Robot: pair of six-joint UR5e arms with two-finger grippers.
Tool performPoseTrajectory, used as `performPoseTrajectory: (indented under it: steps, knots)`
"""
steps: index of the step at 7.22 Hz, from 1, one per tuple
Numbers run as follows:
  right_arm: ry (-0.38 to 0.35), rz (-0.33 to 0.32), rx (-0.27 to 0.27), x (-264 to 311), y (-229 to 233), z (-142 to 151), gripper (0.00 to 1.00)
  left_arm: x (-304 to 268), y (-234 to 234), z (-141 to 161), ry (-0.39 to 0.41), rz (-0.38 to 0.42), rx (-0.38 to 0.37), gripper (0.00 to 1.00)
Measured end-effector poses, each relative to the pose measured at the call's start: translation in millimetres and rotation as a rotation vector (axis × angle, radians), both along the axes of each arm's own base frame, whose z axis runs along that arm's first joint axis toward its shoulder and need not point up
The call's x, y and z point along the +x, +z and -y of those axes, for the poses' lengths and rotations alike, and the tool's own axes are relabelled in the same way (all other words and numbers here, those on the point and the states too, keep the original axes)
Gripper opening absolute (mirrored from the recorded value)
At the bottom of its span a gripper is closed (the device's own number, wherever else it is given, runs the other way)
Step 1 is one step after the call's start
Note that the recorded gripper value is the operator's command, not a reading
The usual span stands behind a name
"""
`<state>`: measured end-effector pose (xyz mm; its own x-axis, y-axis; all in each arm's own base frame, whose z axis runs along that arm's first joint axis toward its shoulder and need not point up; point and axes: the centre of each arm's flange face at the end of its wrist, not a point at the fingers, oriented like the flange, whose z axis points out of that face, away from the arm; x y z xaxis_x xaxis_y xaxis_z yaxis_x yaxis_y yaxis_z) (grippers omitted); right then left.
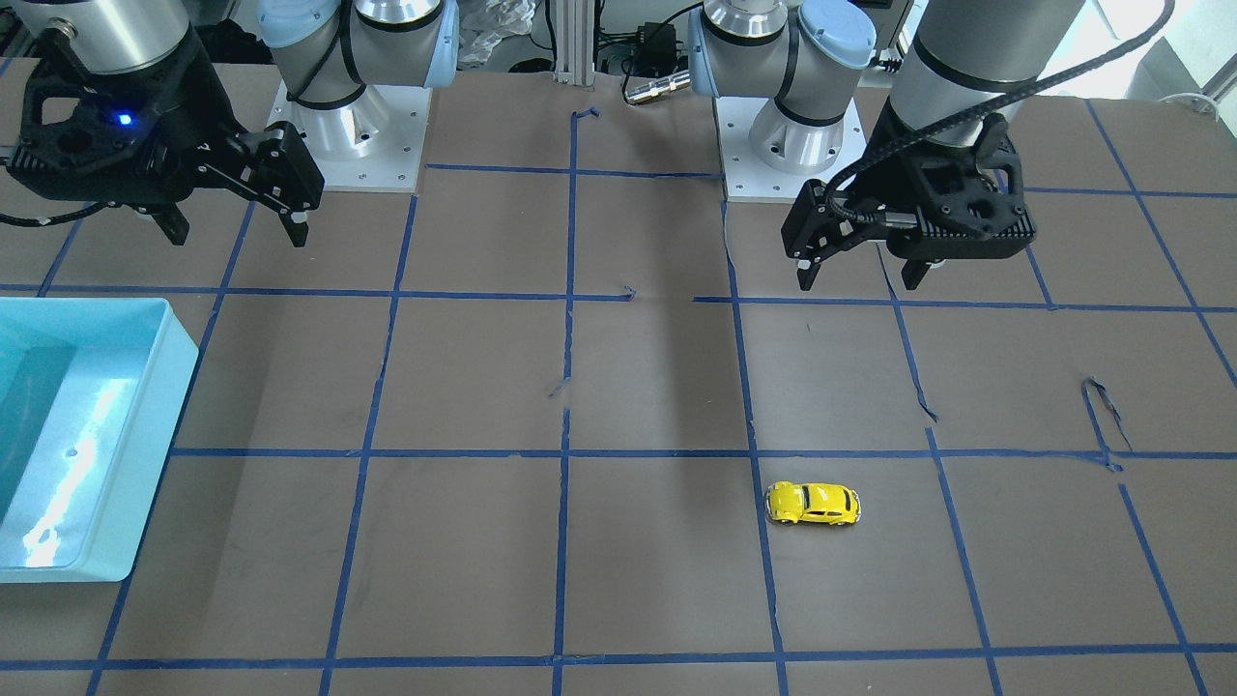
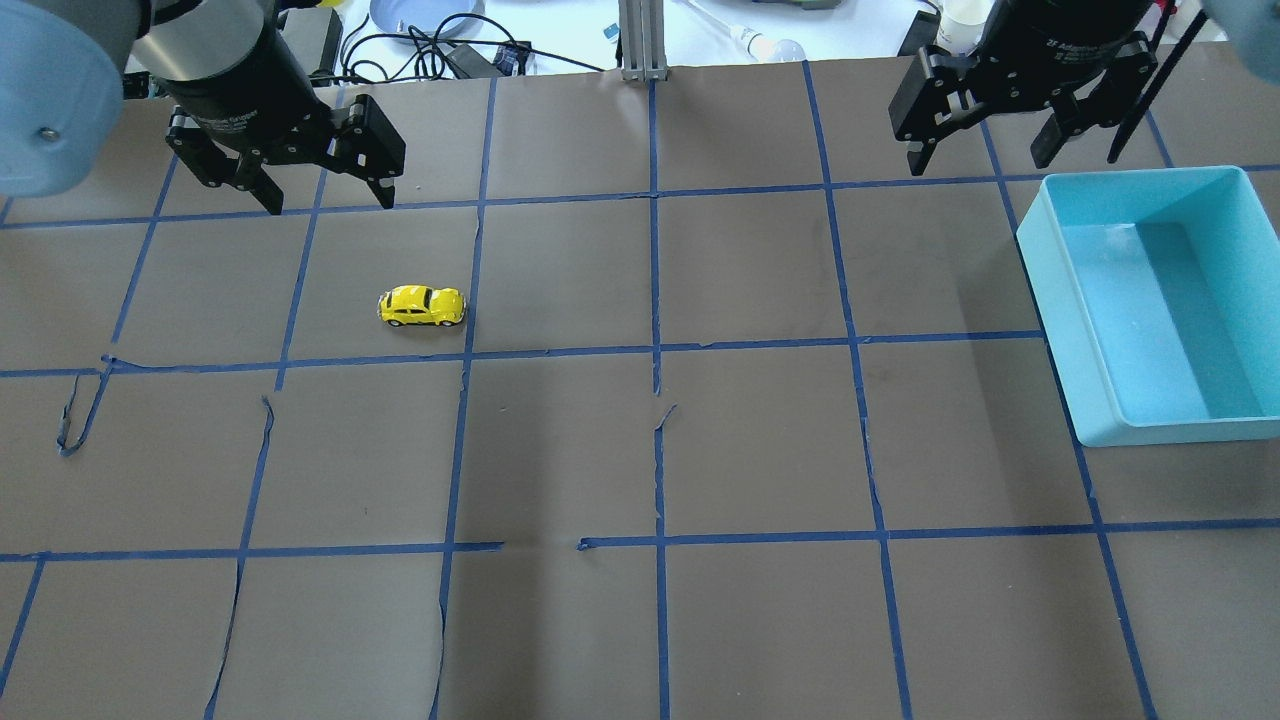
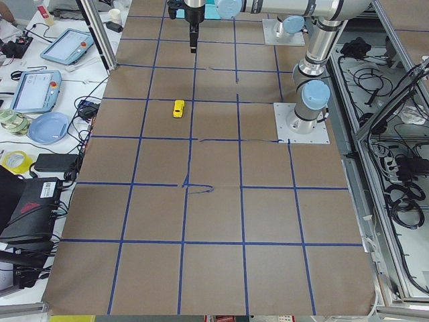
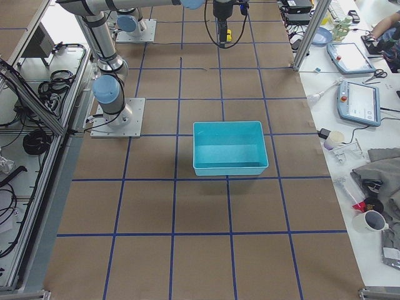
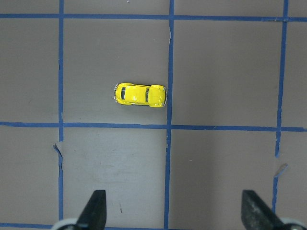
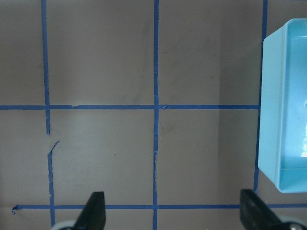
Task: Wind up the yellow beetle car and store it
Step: 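Lower the left gripper down beside the yellow beetle car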
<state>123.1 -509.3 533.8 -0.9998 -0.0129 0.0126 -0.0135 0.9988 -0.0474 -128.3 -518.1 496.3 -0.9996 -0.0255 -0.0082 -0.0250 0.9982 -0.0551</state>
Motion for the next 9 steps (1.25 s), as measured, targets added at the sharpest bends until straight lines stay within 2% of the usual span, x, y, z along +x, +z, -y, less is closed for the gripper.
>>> performPoseTrajectory:
  steps: [2,3,4,5,6,7,9]
  knots:
    - [0.0,0.0,0.001,0,0,0,1.0,-1,-29,4,-0.012,-0.011,0.037,1.0]
    - [0.0,0.0,0.001,0,-1,0,1.0,1,-46,7,-0.064,-0.011,0.046,1.0]
    - [0.0,0.0,0.001,0,-1,0,1.0,7,-64,13,-0.157,-0.01,0.045,1.0]
    - [0.0,0.0,0.001,0,-1,0,1.0,15,-83,22,-0.278,-0.007,0.051,1.0]
    - [0.0,0.001,0.001,0,-1,0,1.0,21,-99,31,-0.442,-0.003,0.066,1.0]
    - [0.0,0.002,0.001,0,-1,0,1.0,28,-117,40,-0.649,-0.003,0.089,1.0]
    - [0.0,0.004,0.001,1,-1,0,1.0,57,-151,61,-0.995,-0.019,0.105,1.0]
